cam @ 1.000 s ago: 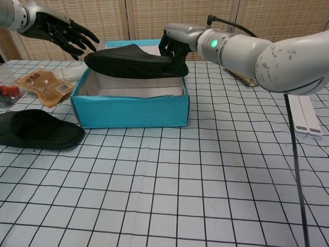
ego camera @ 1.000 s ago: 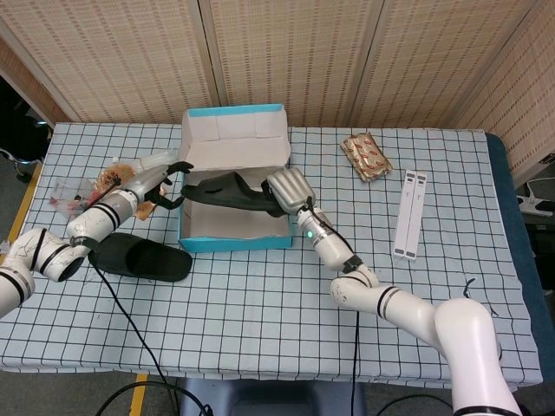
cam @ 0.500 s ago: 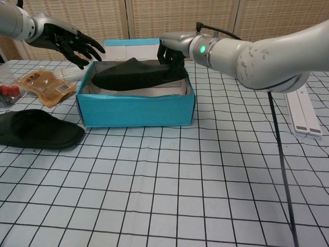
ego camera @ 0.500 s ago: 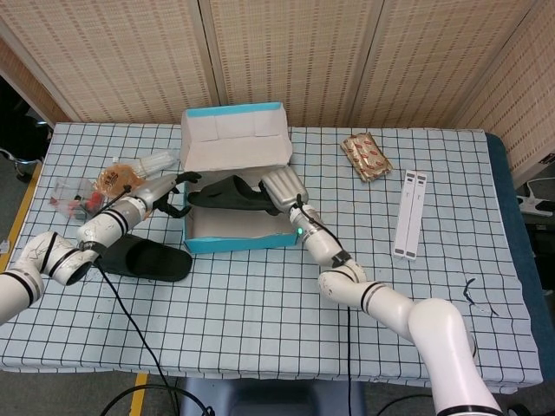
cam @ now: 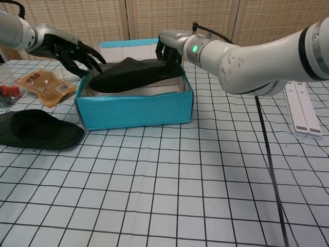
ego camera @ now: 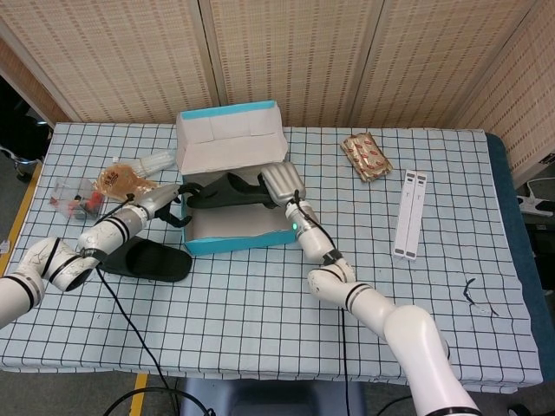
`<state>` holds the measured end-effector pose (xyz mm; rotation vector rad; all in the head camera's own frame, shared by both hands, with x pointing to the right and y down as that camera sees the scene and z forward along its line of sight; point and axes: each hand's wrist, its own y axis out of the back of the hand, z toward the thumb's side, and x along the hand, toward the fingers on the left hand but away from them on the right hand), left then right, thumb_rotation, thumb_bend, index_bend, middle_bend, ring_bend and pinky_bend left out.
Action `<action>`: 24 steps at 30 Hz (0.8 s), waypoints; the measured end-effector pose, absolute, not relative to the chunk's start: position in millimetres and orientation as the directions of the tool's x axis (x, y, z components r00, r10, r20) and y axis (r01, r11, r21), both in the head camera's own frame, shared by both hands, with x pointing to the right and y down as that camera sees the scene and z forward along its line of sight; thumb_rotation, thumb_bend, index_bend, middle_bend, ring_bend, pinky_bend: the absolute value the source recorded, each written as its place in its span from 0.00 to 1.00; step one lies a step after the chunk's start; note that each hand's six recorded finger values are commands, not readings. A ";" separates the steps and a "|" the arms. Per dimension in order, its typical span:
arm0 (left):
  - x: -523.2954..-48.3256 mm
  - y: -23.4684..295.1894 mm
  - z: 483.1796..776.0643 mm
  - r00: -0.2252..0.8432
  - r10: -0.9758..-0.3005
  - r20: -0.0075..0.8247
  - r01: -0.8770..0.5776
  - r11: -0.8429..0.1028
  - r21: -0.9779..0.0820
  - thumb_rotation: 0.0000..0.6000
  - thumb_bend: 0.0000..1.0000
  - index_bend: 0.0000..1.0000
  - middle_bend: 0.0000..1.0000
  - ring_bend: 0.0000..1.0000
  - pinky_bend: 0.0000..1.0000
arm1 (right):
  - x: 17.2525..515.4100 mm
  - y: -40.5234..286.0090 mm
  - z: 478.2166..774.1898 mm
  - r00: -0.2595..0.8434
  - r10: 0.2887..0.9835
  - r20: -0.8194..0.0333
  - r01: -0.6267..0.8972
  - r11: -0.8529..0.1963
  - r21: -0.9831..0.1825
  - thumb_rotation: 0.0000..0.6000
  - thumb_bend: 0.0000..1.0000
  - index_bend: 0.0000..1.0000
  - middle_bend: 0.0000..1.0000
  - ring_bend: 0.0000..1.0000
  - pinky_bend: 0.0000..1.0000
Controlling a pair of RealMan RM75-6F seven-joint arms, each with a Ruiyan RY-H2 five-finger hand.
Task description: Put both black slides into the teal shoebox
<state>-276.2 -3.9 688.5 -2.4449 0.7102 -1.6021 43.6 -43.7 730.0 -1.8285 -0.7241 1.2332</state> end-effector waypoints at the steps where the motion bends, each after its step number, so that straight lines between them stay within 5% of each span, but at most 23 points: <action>1: -275.7 -2.4 688.5 0.328 -0.450 0.831 -0.310 -0.882 -0.356 1.00 0.48 0.12 0.18 0.07 0.19 | 44.3 -42.6 732.1 0.356 0.805 -0.475 0.022 -0.515 -0.857 1.00 0.33 1.00 0.81 0.57 0.48; 15: -272.7 6.0 689.0 0.348 -0.429 0.834 -0.280 -0.896 -0.344 1.00 0.48 0.13 0.19 0.09 0.19 | 43.6 -31.5 745.9 0.319 0.834 -0.450 -0.134 -0.431 -0.893 1.00 0.33 0.99 0.81 0.57 0.48; 17: -272.7 6.6 689.5 0.349 -0.428 0.834 -0.280 -0.897 -0.343 1.00 0.48 0.13 0.19 0.09 0.19 | 42.7 -29.8 747.9 0.315 0.831 -0.457 -0.139 -0.437 -0.889 1.00 0.32 0.83 0.77 0.52 0.47; 20: -273.9 6.0 689.1 0.350 -0.430 0.832 -0.278 -0.896 -0.346 1.00 0.48 0.13 0.19 0.09 0.19 | 43.6 -30.2 748.4 0.315 0.829 -0.463 -0.124 -0.448 -0.885 1.00 0.28 0.32 0.53 0.37 0.39; 22: -275.4 4.3 688.2 0.349 -0.436 0.830 -0.282 -0.893 -0.351 1.00 0.48 0.13 0.19 0.09 0.19 | 45.8 -32.4 747.6 0.309 0.829 -0.466 -0.102 -0.459 -0.883 1.00 0.26 0.07 0.37 0.27 0.33; 24: -277.3 2.6 687.6 0.348 -0.442 0.827 -0.290 -0.889 -0.354 1.00 0.48 0.13 0.19 0.08 0.19 | 47.2 -34.8 745.6 0.306 0.832 -0.462 -0.086 -0.459 -0.884 1.00 0.24 0.00 0.27 0.19 0.28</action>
